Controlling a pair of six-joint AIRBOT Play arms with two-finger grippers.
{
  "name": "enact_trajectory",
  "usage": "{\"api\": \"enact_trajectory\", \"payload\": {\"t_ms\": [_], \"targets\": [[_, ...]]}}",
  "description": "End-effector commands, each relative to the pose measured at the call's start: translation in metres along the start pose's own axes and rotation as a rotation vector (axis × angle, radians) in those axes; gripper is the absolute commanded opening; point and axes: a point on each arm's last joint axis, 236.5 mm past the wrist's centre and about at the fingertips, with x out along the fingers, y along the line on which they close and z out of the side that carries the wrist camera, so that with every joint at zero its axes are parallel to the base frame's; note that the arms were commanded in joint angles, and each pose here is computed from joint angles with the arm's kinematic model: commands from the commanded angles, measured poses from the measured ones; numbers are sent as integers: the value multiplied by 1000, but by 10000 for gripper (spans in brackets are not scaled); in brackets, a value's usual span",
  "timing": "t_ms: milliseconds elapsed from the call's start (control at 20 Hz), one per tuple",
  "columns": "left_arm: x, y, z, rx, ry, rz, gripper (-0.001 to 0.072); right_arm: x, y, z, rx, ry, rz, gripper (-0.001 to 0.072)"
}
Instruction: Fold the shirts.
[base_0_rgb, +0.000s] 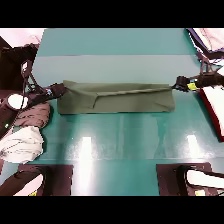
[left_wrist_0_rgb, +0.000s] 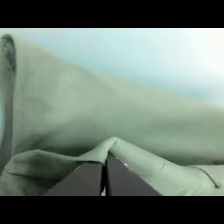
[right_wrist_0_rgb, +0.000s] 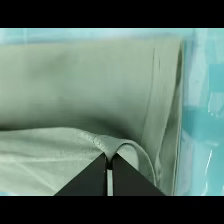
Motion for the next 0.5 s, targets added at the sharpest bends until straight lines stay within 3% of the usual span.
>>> {"api": "enact_trajectory", "payload": {"t_ms": [0,50,100,150,200,450], "targets": [[16,11,11,-6,-39,31,67,32,3,12,-8,39,10,19],[20,12,12,-9,-35,33,273,38,3,13,-9,50,13,23],[25,11,13,-11,-26,32,441,42,5,15,-10,61,20,138],[27,10,14,-10,-17,30,429,45,10,18,-6,68,41,391],[28,7,18,-8,-18,24,427,44,14,20,-4,80,58,505],[13,-34,30,31,67,-59,425,9,-11,11,21,174,88,505]]}}
